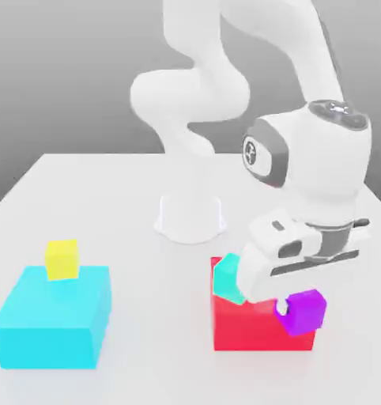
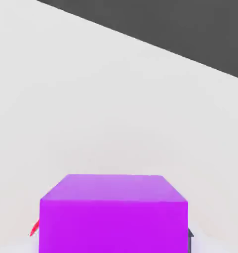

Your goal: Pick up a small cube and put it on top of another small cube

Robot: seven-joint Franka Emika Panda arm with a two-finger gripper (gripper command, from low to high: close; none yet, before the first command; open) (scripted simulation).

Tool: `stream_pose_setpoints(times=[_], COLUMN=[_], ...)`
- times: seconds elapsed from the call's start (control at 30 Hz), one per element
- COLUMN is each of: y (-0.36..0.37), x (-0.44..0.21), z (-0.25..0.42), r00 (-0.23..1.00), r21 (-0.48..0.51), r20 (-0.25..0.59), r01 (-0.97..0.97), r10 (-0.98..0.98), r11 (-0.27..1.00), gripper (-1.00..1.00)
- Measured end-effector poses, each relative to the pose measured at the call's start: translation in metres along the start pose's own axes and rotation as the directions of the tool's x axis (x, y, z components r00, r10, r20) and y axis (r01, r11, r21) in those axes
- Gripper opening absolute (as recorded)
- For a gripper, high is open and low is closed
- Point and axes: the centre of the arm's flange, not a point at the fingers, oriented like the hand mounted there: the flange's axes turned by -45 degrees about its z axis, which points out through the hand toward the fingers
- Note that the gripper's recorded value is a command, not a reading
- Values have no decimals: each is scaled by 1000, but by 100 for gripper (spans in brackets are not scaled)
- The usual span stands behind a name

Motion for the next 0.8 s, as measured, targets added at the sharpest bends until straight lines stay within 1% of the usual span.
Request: stream_pose_setpoints(times=[0.3,0.53,0.57,0.63,0.77,0.8], y=[-22,-40,-45,-53,-56,-57], x=[-64,-119,-125,-129,-129,-130], z=[-54,-77,-79,-72,-33,-23], r00=[969,896,880,863,857,857], r21=[7,56,51,34,27,27], r20=[-6,-39,-42,-40,-38,-38], r01=[245,445,475,505,515,516], r10=[-245,-443,-473,-504,-514,-514], r11=[969,894,879,862,857,856], gripper=[-100,-100,-100,-100,-100,100])
